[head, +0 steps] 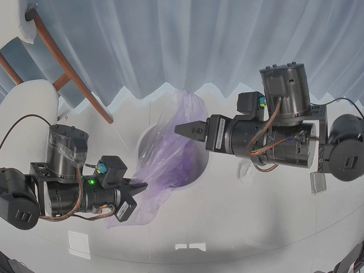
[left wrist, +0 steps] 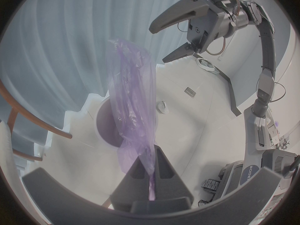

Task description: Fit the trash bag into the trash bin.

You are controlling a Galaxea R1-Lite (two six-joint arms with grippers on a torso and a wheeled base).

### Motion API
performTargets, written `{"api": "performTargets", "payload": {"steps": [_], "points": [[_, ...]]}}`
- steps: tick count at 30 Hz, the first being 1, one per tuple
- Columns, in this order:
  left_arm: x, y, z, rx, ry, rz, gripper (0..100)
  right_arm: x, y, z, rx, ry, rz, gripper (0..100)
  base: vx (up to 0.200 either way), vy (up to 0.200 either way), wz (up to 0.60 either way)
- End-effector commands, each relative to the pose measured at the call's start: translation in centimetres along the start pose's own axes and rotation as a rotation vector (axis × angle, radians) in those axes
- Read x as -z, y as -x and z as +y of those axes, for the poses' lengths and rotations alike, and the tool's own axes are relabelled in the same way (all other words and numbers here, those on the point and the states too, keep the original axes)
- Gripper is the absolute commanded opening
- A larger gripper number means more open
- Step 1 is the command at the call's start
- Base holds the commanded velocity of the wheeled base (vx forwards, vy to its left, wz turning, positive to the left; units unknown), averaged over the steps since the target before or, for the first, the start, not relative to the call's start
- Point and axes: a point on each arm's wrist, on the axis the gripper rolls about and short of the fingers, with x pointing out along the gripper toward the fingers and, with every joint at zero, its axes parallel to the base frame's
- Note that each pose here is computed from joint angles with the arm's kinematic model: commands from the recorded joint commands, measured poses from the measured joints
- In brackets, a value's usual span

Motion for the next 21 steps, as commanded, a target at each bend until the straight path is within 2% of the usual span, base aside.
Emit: {"api": "performTargets", "payload": {"steps": [1,11,18,21], "points": [[0.0,-0.1,0.0,0.0,0.0,0.002,0,-1.8,-0.9,1.8,0.035,0.01,0.024,100,0.0,0.0,0.0],[0.0,-0.1,0.0,-0.001,-0.002,0.002,0,-1.6,-4.2,1.8,0.159,0.035,0.128,100,0.0,0.0,0.0],[0.2,0.0,-0.1,0.0,-0.001,0.005,0,-0.8,-5.7,1.3,0.186,0.076,0.15,100,0.0,0.0,0.0],[0.2,0.0,-0.1,0.0,-0.001,0.007,0,-1.1,-5.5,1.1,0.216,0.089,0.13,100,0.0,0.0,0.0]]}}
